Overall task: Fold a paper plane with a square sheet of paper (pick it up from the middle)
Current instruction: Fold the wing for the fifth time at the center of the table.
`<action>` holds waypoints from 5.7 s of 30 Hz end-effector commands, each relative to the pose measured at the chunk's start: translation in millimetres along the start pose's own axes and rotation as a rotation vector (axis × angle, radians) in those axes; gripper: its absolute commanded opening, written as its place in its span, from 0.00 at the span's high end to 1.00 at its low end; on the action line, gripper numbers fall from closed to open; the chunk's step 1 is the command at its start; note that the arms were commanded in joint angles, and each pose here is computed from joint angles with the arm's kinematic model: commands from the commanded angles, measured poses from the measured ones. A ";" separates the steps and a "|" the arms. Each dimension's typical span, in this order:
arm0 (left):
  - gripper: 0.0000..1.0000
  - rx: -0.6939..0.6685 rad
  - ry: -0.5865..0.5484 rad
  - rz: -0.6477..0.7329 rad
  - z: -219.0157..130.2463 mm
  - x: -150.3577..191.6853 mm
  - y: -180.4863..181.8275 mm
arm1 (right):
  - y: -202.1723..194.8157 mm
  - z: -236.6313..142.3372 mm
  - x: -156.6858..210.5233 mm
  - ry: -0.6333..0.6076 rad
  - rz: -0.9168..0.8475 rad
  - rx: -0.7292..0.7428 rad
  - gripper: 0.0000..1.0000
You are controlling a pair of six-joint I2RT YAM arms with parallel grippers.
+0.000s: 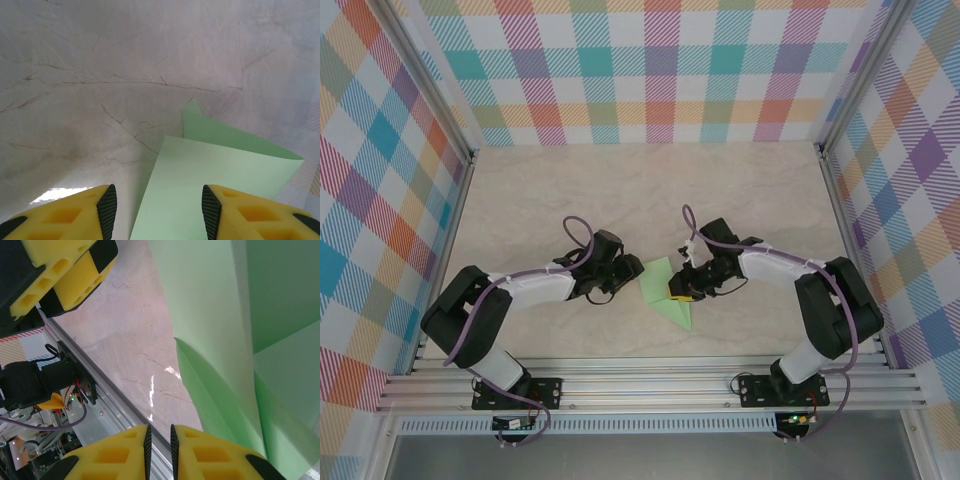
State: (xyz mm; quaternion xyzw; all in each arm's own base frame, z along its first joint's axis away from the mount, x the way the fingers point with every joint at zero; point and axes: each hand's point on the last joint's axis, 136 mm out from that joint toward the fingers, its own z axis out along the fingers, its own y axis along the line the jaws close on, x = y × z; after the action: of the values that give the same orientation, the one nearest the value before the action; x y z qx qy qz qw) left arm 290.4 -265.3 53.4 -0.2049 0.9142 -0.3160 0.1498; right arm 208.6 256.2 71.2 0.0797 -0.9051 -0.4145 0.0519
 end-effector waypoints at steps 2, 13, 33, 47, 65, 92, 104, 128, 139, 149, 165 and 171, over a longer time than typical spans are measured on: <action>0.50 0.014 0.020 0.030 4.2 2.5 -10.5 | -9.5 9.9 -1.9 0.028 -0.012 0.020 0.80; 0.50 -0.011 0.023 0.039 6.1 2.4 -7.1 | -47.7 13.4 -6.8 -0.003 0.038 0.069 0.80; 0.44 0.068 0.126 0.053 33.1 29.7 -30.8 | -79.1 13.6 -4.4 -0.033 0.141 0.062 0.77; 0.56 0.147 0.157 0.035 41.3 34.6 -47.1 | -82.3 12.4 -4.5 -0.048 0.152 0.081 0.76; 0.84 0.092 0.070 0.031 24.4 18.2 -38.5 | -63.5 6.2 -29.0 -0.084 0.094 0.041 0.72; 1.00 0.113 0.050 0.001 22.0 -7.7 -38.9 | -32.3 -25.7 -55.0 -0.157 -0.053 0.094 0.62; 1.00 0.117 0.024 -0.017 9.8 -22.6 -40.5 | -18.9 -46.1 -27.3 -0.380 -0.339 0.317 0.57; 1.00 0.127 0.035 -0.016 9.2 -25.9 -46.0 | -14.6 11.8 -40.2 -0.475 -1.015 0.769 0.51; 1.00 0.123 0.036 -0.014 10.7 -28.0 -46.6 | -18.6 15.9 -43.2 -0.478 -1.016 0.792 0.64; 1.00 0.120 0.036 -0.020 10.4 -30.9 -46.4 | -25.8 18.2 -46.1 -0.477 -0.985 0.817 0.69; 0.74 0.050 -0.009 -0.011 -5.5 -35.1 -31.7 | -7.7 27.1 -40.9 -0.478 -0.939 0.681 0.96; 0.46 0.026 -0.020 -0.024 -11.6 -32.9 -21.7 | -5.2 31.7 -42.8 -0.471 -0.927 0.663 0.96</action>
State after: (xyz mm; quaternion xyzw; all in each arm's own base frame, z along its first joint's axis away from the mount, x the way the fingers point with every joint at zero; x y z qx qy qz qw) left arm 324.0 -272.1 83.9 -0.2074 0.9021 -0.3450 0.1554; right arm 241.6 268.8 34.5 0.3943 -0.8463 -0.0674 -0.3517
